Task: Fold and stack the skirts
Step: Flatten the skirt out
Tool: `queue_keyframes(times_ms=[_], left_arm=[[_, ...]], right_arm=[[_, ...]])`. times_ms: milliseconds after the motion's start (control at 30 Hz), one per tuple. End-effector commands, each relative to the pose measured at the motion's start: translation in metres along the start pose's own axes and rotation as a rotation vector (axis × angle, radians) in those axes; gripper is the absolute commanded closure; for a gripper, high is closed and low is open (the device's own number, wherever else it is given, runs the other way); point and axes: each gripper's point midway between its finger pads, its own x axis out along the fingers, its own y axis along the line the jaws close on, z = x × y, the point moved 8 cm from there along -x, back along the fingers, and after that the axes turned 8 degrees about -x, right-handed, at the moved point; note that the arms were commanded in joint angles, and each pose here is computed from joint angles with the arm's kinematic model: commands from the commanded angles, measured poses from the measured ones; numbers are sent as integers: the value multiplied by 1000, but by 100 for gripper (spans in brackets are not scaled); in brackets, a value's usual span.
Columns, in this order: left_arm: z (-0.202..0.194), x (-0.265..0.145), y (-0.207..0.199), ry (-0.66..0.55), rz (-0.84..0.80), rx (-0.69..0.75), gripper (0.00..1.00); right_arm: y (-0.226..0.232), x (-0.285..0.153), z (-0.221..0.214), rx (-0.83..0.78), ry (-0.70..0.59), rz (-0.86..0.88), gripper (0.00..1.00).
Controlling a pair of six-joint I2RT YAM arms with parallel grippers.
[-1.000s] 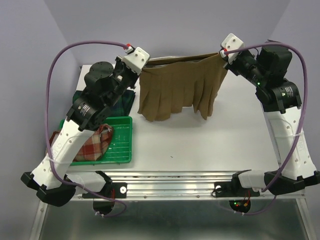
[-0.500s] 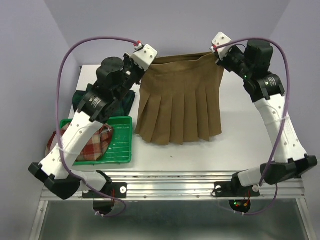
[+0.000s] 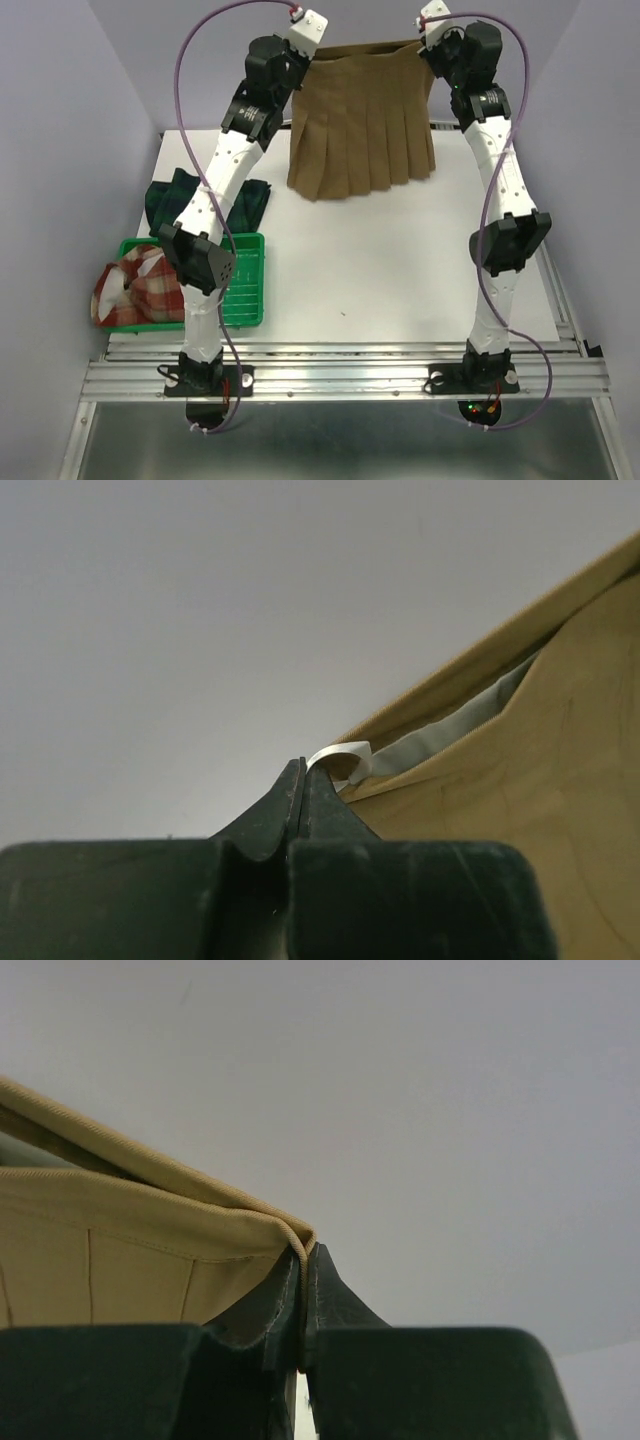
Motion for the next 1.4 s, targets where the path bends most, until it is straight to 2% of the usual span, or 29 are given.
queue_keyframes(times_ms=[0, 67, 133, 167, 200, 233, 267, 300, 333, 400, 433, 467, 500, 533, 733, 800, 867, 900, 933, 967, 1000, 1033, 1167, 1267, 1367], left_arm=[[110, -56, 87, -374, 278, -56, 100], [101, -50, 80, -377, 231, -33, 100], [65, -43, 68, -302, 186, 1, 100], [61, -50, 65, -296, 152, 13, 100], [43, -47, 58, -255, 119, 30, 100], [-7, -38, 38, -139, 43, 66, 100], [-19, -46, 33, -109, 18, 79, 100], [-42, -48, 23, -55, -21, 90, 100], [-97, -52, 6, 74, -83, 145, 100], [-126, -76, -15, 144, -130, 191, 100], [-172, -91, -30, 259, -188, 221, 100], [-175, -106, -31, 266, -193, 248, 100], [-206, -124, -43, 345, -236, 264, 100], [-216, -136, -49, 377, -269, 272, 100], [-238, -194, -75, 477, -407, 255, 100], [-240, -205, -83, 504, -481, 237, 100], [-240, -221, -94, 532, -577, 230, 89], [-233, -229, -94, 516, -605, 225, 68], [-232, -237, -94, 527, -635, 225, 56], [-220, -245, -94, 483, -671, 213, 40], [-215, -253, -93, 483, -699, 210, 37], [-205, -260, -91, 440, -726, 203, 30], [-183, -283, -84, 396, -779, 182, 27], [-177, -290, -78, 395, -737, 156, 26], [-183, -277, -80, 449, -646, 87, 28]], right_arm=[[-122, -57, 43, 12, -155, -515, 99], [-103, -56, 27, 20, -136, -466, 99], [-84, -55, 16, 11, -150, -404, 99], [-46, -44, -22, -8, -65, -293, 99], [-36, -56, -21, -28, -98, -236, 99], [-23, -59, -31, -51, -114, -224, 99], [-5, -63, -45, -105, -100, -170, 99], [35, -72, -77, -119, -60, -51, 99], [51, -79, -89, -141, -55, -13, 99], [85, -96, -115, -217, -29, 116, 99], [116, -116, -137, -233, -5, 219, 99], [129, -126, -147, -314, -1, 290, 99], [163, -148, -172, -302, 42, 430, 99], [167, -163, -171, -326, 32, 448, 99], [206, -240, -190, -405, 56, 670, 99], [210, -255, -190, -408, 65, 724, 92], [216, -275, -192, -412, 91, 805, 50], [211, -285, -186, -438, 76, 791, 30], [212, -295, -184, -430, 84, 810, 14], [209, -300, -180, -433, 78, 795, 9], [203, -308, -170, -446, 48, 763, 2], [198, -312, -164, -458, 28, 747, 0], [176, -322, -137, -437, -12, 683, 0], [160, -305, -129, -335, 66, 629, 0], [154, -270, -129, -86, 197, 628, 2]])
